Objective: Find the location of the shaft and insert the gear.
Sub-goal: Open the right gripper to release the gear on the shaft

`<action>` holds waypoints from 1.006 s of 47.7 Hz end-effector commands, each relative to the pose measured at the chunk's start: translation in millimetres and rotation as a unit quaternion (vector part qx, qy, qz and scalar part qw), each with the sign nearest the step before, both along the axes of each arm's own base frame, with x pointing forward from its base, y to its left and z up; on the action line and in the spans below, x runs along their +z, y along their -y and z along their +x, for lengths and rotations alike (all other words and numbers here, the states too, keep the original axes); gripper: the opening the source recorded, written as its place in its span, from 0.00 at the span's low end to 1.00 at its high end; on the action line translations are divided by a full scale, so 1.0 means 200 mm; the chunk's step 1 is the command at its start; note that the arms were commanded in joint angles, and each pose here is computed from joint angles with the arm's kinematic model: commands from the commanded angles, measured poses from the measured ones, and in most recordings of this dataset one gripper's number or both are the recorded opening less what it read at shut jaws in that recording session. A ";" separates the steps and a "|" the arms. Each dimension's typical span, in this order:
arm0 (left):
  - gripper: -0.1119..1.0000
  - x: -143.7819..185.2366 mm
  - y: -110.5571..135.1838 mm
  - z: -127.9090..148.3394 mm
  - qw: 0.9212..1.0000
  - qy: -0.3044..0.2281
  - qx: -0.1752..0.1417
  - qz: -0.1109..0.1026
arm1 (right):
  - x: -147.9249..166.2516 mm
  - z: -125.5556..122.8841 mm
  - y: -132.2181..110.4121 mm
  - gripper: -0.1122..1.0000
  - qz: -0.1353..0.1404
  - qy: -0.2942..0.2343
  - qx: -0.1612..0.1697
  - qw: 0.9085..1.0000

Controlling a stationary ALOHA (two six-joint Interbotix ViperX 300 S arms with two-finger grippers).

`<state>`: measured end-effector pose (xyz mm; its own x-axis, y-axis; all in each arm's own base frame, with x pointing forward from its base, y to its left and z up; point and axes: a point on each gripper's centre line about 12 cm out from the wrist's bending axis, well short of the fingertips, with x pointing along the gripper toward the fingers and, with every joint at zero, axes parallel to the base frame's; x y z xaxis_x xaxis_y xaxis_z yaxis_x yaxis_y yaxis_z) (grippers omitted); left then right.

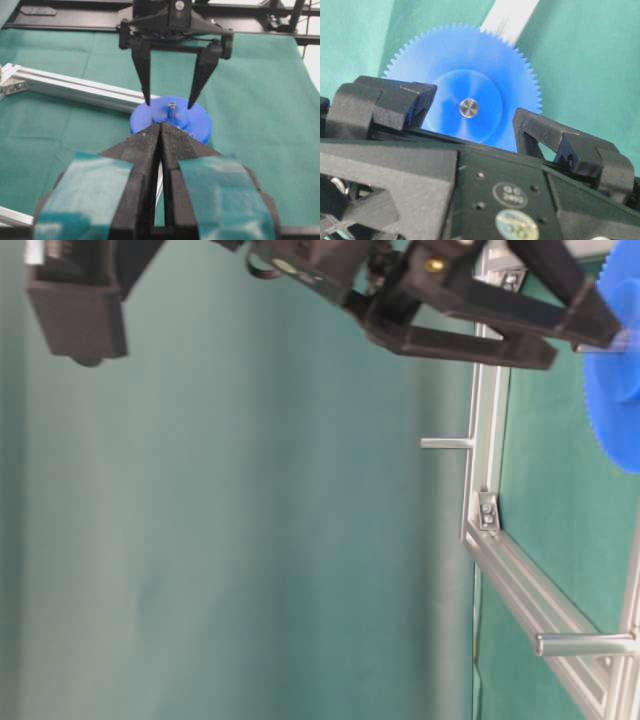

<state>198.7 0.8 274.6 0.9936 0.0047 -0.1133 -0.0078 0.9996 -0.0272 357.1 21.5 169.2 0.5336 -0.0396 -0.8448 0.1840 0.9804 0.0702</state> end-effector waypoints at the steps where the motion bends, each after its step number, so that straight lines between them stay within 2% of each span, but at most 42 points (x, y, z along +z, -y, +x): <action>1: 0.11 0.04 0.00 0.01 1.000 0.009 0.000 -0.001 | 0.08 0.01 0.00 0.82 0.000 0.016 -0.002 1.000; 7: 0.11 0.04 0.00 0.01 1.000 0.009 0.000 -0.001 | 0.11 0.00 0.01 0.82 -0.002 0.011 -0.005 1.000; 30: 0.11 0.04 0.00 0.01 1.000 0.010 0.000 -0.001 | 0.28 -0.09 0.02 0.82 -0.008 0.044 -0.003 0.999; 48: 0.11 0.05 0.00 0.00 1.000 0.012 0.000 -0.002 | 0.38 -0.22 0.04 0.82 -0.006 0.080 -0.003 0.997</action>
<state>196.0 0.5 276.0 0.9936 0.0028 -0.1133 -0.0060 0.9996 -0.0272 315.9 15.1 231.3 0.6232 -0.0550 -0.7802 0.1806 0.9807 0.0751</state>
